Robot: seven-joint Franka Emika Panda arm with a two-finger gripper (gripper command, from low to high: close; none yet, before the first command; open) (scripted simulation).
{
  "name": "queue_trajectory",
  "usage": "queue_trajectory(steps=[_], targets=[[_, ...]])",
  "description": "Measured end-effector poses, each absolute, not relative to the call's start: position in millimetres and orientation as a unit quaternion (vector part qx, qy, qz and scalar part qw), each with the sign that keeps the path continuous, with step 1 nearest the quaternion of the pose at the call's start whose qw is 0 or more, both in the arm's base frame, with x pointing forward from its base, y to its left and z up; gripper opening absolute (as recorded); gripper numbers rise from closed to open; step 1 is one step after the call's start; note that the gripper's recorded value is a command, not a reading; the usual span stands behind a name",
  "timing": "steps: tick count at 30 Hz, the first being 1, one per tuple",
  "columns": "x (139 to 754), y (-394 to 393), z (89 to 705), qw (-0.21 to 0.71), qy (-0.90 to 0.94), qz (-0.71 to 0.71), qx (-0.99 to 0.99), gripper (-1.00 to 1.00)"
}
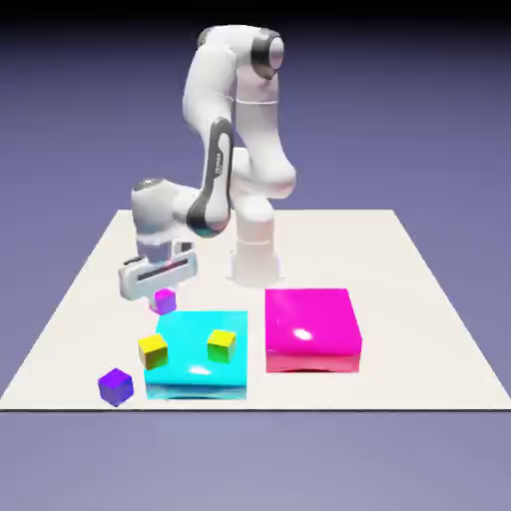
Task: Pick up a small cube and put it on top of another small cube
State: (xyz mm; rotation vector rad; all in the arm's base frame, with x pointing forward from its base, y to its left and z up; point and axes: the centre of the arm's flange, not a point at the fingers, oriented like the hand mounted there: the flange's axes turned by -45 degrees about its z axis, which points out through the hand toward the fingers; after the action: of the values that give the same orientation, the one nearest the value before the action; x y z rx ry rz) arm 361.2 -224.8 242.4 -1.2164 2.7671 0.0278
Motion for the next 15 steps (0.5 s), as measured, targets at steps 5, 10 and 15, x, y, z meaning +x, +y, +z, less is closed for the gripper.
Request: queue_trajectory(steps=[5, 10, 15], targets=[[429, -209, 271, 0.044, 0.894, 0.02, -0.445, -1.0], [476, -218, 309, 0.032, 0.891, 0.017, -0.453, -1.0], [494, -223, 293, 0.027, 0.891, 0.012, -0.453, -1.0]])
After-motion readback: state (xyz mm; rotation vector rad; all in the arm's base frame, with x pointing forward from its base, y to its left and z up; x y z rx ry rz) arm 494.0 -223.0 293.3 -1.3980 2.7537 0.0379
